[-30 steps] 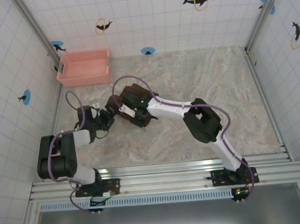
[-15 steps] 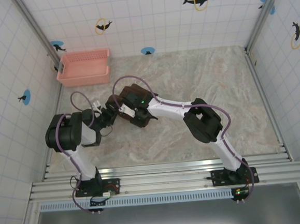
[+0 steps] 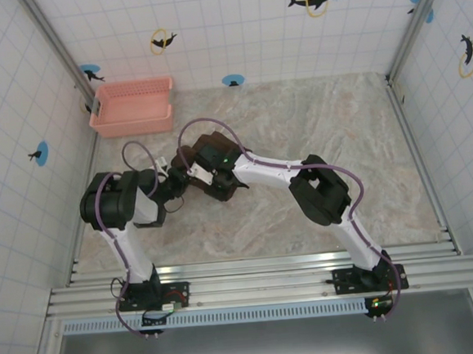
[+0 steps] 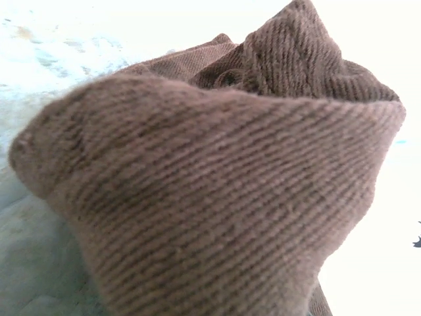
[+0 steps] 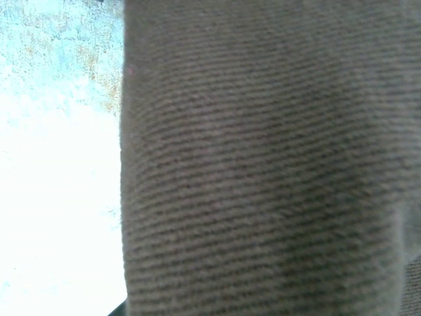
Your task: Roll up the long pants
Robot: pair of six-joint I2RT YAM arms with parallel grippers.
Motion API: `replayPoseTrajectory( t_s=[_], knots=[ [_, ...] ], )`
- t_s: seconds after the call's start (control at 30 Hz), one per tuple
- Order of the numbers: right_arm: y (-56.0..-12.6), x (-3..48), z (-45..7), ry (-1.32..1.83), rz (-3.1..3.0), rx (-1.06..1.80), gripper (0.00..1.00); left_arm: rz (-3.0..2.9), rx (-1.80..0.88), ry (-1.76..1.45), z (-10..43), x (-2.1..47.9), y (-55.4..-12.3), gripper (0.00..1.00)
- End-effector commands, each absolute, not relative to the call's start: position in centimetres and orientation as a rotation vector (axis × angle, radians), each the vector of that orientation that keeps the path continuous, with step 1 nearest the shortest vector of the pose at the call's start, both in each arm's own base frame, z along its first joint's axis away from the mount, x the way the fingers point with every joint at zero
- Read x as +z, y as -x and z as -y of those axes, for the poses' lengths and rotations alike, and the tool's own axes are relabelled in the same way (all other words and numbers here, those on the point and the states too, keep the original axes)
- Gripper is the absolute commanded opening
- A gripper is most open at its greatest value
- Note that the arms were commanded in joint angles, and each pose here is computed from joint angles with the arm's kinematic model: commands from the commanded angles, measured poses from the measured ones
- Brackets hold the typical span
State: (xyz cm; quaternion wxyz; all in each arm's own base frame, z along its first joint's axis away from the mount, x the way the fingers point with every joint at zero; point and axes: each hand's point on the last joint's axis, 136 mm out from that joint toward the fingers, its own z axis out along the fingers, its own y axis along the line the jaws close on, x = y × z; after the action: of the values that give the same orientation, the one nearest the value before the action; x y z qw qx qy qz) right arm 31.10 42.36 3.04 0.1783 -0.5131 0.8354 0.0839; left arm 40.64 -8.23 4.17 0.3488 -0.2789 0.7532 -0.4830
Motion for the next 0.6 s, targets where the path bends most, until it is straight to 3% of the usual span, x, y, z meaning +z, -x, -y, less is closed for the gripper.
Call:
replayPoseTrajectory(
  t_s=[0.0, 0.07, 0.1, 0.17, 0.23, 0.57],
  knots=[
    [-24.2, -5.4, -38.9, 1.66, -2.639, 0.318, 0.0, -2.152, -1.167, 0.835, 8.4, -1.0, -38.5, 0.0],
    [-24.3, -5.2, -38.8, 1.657, -2.632, 0.308, 0.0, -2.209, -1.113, 0.872, 8.1, -1.7, -37.9, 0.0],
    [-24.5, -4.9, -38.7, 1.649, -2.625, 0.298, 0.12, -2.252, -1.079, 0.886, 8.0, -1.9, -37.4, 0.0],
    [-25.0, -4.0, -38.4, 1.616, -2.601, 0.263, 0.63, -2.352, -0.997, 0.901, 7.7, -2.2, -36.4, 0.0],
    [-26.0, -2.1, -38.1, 1.552, -2.551, 0.212, 1.0, -2.469, -0.872, 0.92, 7.1, -2.1, -35.3, 0.0],
    [-28.0, 7.8, -36.2, 1.283, -2.21, -0.229, 0.99, -2.812, -0.506, 1.037, 5.7, -1.8, -32.5, 0.0]
  ],
)
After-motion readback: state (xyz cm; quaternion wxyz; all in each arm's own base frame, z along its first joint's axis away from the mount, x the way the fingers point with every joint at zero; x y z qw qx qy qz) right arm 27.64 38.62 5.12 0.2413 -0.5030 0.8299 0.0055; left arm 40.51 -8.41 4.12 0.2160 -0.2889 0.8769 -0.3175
